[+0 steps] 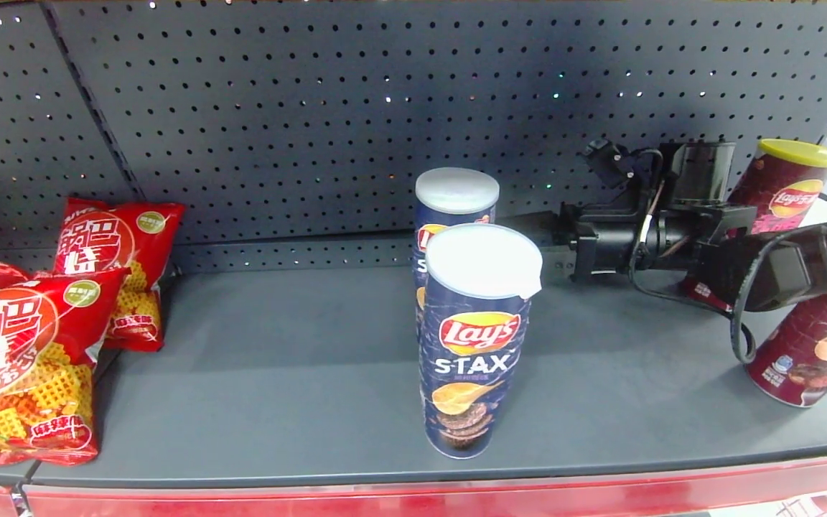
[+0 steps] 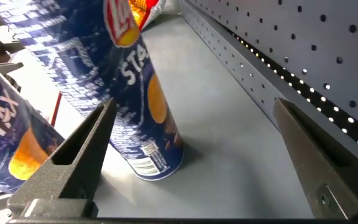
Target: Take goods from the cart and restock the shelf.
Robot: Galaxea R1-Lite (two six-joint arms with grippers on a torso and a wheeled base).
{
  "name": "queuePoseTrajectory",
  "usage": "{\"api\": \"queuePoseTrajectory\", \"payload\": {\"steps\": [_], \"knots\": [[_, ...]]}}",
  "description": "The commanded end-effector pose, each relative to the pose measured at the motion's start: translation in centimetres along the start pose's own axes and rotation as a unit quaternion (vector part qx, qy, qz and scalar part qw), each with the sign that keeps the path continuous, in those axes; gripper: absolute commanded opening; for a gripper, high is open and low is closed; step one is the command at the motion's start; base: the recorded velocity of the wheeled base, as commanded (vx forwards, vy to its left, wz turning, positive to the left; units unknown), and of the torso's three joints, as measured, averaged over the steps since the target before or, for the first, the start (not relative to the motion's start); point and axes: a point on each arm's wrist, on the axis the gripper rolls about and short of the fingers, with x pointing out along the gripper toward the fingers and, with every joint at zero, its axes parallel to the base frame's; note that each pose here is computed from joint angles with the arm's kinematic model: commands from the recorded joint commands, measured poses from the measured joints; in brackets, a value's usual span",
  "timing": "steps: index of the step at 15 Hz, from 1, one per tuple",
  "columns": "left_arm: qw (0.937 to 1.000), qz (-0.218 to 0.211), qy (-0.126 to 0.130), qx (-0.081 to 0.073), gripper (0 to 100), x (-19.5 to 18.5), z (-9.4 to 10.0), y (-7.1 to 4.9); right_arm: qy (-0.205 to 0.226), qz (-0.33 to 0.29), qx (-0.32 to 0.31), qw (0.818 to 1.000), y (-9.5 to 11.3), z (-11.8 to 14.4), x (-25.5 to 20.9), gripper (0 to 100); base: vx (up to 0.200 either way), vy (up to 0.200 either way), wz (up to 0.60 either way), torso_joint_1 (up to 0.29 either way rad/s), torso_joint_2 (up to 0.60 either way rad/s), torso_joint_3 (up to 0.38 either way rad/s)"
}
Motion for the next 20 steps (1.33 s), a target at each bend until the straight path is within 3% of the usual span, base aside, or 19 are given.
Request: {"api": "queuePoseTrajectory", "payload": {"steps": [1, 15, 20], "knots": [[1.0000, 0.000, 0.001, 0.000, 100, 0.0, 0.0, 0.0, 0.000, 0.001, -0.001, 1.000, 0.5, 0.1, -0.2, 100, 0.000, 0.000, 0.00, 0.000, 0.00, 0.000], [1.0000, 0.000, 0.001, 0.000, 100, 0.0, 0.0, 0.0, 0.001, 0.025, -0.008, 1.000, 3.4, 0.7, 0.2, 100, 0.000, 0.000, 0.00, 0.000, 0.00, 0.000], [1.0000, 0.000, 0.001, 0.000, 100, 0.0, 0.0, 0.0, 0.003, 0.035, -0.009, 0.999, 3.5, 0.6, 1.3, 100, 0.000, 0.000, 0.00, 0.000, 0.00, 0.000]]}}
